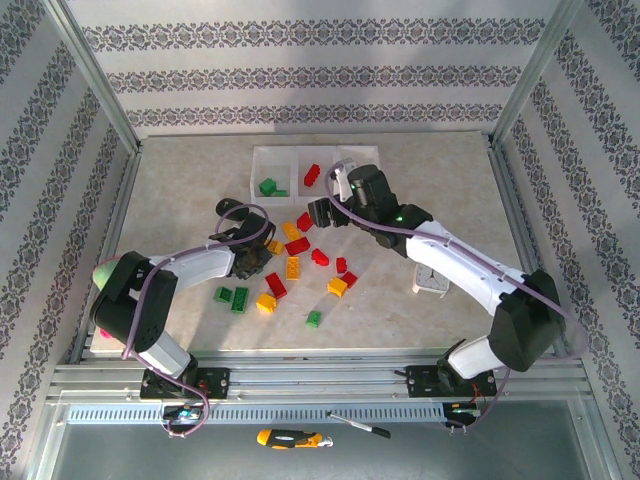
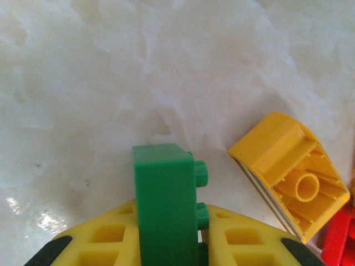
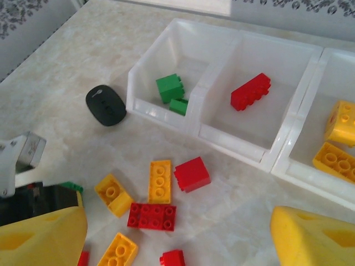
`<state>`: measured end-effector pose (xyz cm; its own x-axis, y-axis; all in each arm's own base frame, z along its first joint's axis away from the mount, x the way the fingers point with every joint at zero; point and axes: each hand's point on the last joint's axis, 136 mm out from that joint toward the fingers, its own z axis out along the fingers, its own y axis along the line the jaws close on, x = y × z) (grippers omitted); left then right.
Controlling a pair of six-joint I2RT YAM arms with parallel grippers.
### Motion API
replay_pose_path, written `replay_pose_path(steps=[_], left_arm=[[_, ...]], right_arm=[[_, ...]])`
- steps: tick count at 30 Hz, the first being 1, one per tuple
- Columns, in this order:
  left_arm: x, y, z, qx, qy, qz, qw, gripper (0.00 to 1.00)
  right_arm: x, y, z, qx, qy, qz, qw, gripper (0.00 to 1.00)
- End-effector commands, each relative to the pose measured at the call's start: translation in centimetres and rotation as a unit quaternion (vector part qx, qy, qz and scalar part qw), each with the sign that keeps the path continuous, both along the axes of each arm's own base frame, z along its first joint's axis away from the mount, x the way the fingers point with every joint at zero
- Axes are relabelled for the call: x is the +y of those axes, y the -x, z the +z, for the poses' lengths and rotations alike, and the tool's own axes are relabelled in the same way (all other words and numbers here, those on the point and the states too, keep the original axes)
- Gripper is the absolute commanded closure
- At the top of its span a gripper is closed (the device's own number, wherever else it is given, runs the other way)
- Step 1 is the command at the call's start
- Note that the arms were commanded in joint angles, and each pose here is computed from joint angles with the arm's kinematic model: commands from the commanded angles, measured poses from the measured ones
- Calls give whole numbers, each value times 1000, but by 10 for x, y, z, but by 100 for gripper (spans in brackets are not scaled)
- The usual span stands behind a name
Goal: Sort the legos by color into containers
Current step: Pick up the lego from the center of the table, then place the lego in the container.
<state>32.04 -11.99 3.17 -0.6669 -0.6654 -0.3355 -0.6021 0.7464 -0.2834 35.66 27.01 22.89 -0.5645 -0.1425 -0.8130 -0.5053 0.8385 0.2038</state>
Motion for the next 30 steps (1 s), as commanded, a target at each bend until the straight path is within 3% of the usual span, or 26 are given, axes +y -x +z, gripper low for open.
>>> replay_pose_path(steps=[1, 8, 14, 24, 30], left_arm=[[9, -4, 26, -24, -21, -15, 999, 79], [-18, -58, 83, -103, -49, -133, 985, 80], [-30, -117, 108, -124, -77, -172, 974, 80], [-33, -216, 110, -122, -111, -200, 966, 79], [-31, -252, 94, -104, -111, -203, 967, 79]], right_arm=[[0, 23, 5, 5, -9, 49, 999, 14], [2, 45, 11, 2, -40, 87, 995, 7], [-1, 40, 19, -17, -53, 77, 996, 2], [-8, 39, 14, -9, -50, 63, 997, 2], [-12, 37, 15, -12, -49, 54, 997, 2]])
